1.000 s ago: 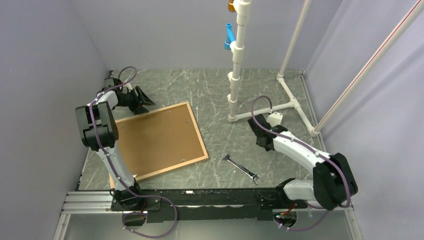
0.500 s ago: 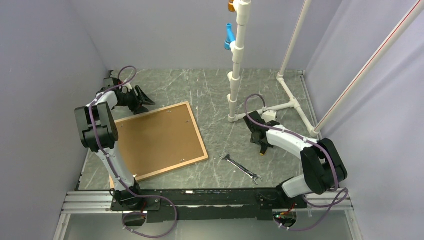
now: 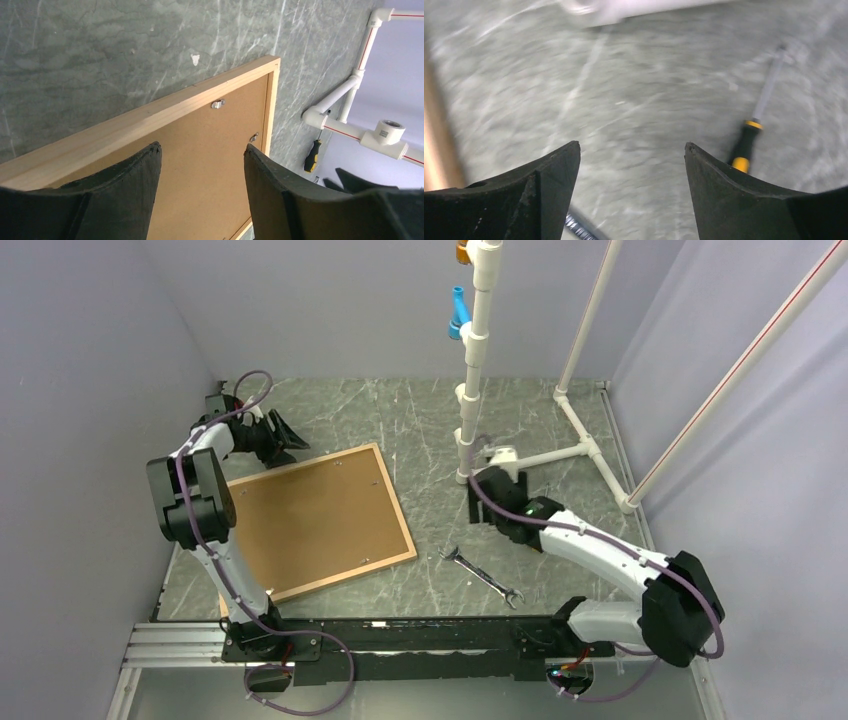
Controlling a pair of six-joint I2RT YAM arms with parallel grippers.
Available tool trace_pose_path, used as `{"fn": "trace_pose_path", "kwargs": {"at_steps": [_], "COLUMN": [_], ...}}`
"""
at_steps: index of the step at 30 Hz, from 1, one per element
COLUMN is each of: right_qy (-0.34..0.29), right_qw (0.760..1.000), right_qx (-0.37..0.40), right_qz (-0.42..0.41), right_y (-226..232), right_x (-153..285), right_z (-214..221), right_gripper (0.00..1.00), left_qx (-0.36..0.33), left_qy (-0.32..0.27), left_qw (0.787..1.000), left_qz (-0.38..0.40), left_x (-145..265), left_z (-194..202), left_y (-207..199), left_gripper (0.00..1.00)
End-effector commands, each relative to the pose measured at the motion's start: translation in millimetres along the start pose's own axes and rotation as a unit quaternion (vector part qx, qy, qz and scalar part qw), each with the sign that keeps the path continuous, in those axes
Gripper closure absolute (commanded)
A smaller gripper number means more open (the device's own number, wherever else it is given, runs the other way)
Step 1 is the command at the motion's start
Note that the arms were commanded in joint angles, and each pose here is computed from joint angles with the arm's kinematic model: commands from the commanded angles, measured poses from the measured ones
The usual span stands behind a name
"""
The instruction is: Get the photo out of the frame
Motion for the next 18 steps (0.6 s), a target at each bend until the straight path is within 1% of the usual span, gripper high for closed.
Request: {"fn": "trace_pose_path", "kwargs": {"at_steps": [1, 4, 7, 10, 12, 15, 18], "right_qy": [-0.032, -0.030, -0.018, -0.008, -0.012, -0.038, -0.061], "right_qw": [0.983, 0.962, 0.928, 0.894, 0.865, 0.813, 0.778], "right_qx": [0.125, 0.197, 0.273, 0.336, 0.378, 0.450, 0.488], "right_qz": [-0.130, -0.188, -0.255, -0.298, -0.329, -0.367, -0.392], "right_y": [57.4, 93.6, 128.6, 159.1, 176.2, 196.7, 218.0], "right_x": [23.9, 34.1, 44.6, 52.5, 62.2, 80.5, 91.8], "right_z": [6.6, 27.0, 52.5, 76.4, 91.5, 116.3, 133.8], "right_gripper": [0.20, 0.19, 0.19, 0.21, 0.23, 0.24, 0.24], "left_qx": [-0.046, -0.048, -0.047, -0.042, -0.041, -0.041, -0.039], "left_qy": [-0.050, -0.055, -0.052, -0.044, -0.042, -0.043, -0.044], "left_qw": [0.998, 0.997, 0.997, 0.998, 0.998, 0.998, 0.998], "left_qz": [0.009, 0.016, 0.014, 0.012, 0.013, 0.014, 0.021], "left_x": [22.8, 24.5, 23.7, 20.4, 19.3, 18.9, 17.8], "left_z": [-14.7, -13.7, -13.3, -12.7, -12.3, -12.8, -13.4], "left_y": [-25.3, -28.4, -26.8, -23.4, -22.6, -22.9, -23.6], "left_gripper": [0.35, 0.36, 0.36, 0.36, 0.36, 0.36, 0.37]}}
Point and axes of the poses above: each gripper's point midway between its finger pads, its own x axis back along the fingers, its own y axis along the line the jaws close on, z = x × y, the point moved 8 cm from there along x, back along the fingers, and after that the axes turned 11 degrees about -x, right-handed, at the moved point
